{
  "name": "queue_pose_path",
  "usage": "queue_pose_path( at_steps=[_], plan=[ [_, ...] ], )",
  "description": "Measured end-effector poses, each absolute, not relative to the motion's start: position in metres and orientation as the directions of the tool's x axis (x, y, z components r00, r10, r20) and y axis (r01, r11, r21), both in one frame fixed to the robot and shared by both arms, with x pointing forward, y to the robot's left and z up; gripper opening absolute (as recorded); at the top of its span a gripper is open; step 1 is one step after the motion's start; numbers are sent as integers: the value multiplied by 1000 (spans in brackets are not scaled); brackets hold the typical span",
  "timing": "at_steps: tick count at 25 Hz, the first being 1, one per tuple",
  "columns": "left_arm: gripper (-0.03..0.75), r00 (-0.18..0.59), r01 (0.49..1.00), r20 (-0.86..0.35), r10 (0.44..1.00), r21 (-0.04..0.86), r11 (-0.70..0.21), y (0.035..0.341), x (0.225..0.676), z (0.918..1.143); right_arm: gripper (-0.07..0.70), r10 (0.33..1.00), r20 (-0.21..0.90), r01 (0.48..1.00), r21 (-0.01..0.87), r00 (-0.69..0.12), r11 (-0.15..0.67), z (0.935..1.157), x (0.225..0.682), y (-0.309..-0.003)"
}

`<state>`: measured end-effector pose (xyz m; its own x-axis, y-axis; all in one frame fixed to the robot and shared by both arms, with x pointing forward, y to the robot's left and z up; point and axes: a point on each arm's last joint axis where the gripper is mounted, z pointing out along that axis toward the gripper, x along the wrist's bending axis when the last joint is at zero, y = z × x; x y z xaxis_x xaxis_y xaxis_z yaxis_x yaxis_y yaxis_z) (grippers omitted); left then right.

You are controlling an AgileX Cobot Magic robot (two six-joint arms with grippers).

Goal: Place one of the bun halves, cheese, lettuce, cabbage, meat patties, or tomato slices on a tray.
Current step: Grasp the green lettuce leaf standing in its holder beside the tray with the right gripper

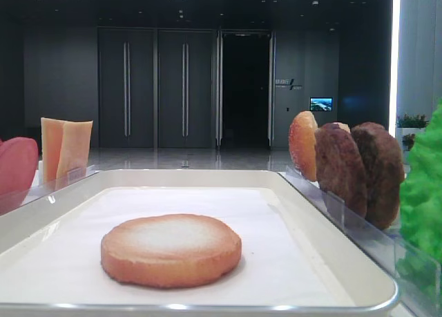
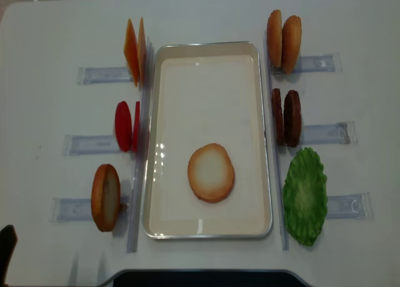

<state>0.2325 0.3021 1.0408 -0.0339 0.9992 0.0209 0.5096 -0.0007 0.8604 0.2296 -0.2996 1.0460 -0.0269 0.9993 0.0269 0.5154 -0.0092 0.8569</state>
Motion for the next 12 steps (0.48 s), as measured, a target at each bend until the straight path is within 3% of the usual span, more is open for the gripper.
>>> queue_pose_path(
  at_steps=[12],
  plan=[
    [444, -34, 510, 21, 999, 860, -1, 302, 233, 1041, 468, 999, 32, 516, 857, -31, -12, 1046, 230, -299]
  ],
)
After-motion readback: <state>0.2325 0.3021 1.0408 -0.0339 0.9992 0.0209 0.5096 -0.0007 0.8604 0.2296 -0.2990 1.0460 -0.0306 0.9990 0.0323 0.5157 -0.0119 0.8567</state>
